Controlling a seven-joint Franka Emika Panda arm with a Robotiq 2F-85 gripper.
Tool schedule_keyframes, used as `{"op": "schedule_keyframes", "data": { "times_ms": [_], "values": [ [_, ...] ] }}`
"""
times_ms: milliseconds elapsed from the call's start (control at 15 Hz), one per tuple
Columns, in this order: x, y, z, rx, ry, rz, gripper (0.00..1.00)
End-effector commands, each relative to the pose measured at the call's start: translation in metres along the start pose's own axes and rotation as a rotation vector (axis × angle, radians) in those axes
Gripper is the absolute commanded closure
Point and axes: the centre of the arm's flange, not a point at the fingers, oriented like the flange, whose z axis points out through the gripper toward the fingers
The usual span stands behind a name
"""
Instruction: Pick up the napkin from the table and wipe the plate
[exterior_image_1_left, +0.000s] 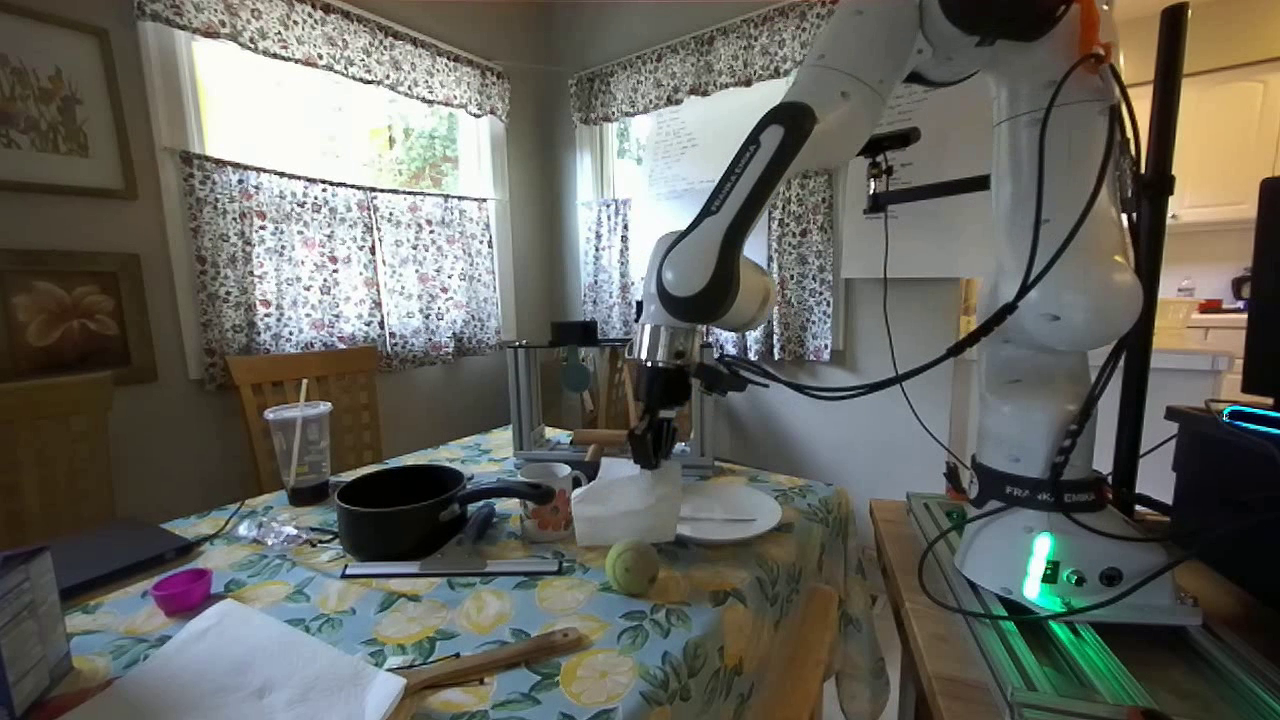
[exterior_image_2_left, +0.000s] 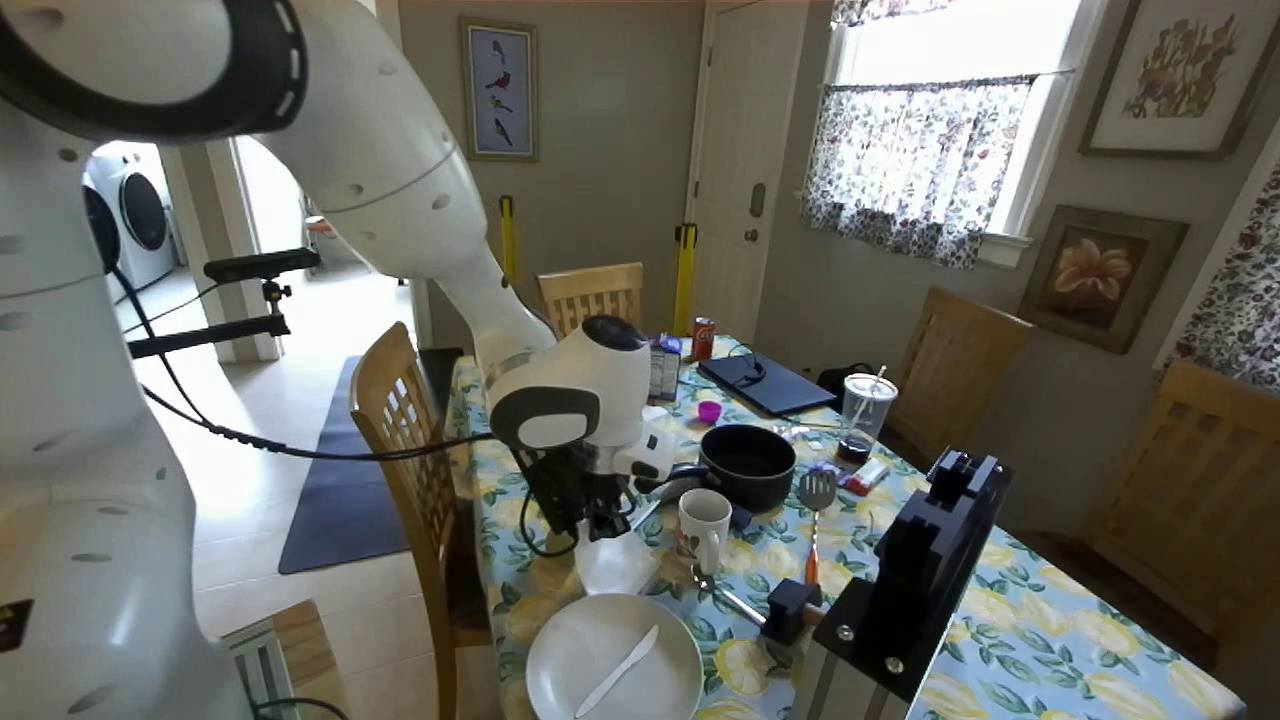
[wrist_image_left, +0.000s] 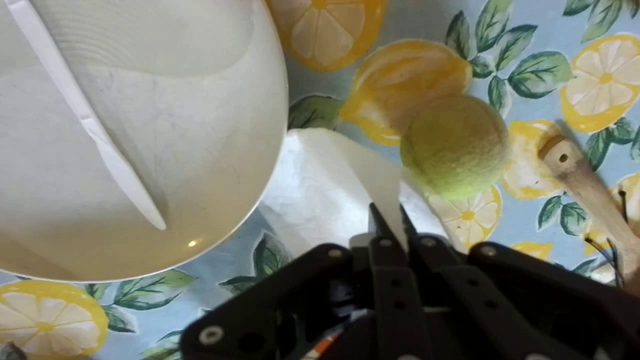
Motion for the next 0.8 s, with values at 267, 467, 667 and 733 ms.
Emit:
{"op": "schedule_keyframes", "data": {
  "times_ms": [267,467,667,733],
  "values": [
    [-0.064,0.012,-0.093,-0.032,0.188,0.134,1.0],
    [-0.068,0.009,-0.123,-0.055,0.208,0.183,1.0],
    [-0.075,0.014,-0.137,-0.094,0.155,0.258,1.0],
    [-0.077,0.016,-0.138,-0.097,0.122,0.275,1.0]
  ]
}}
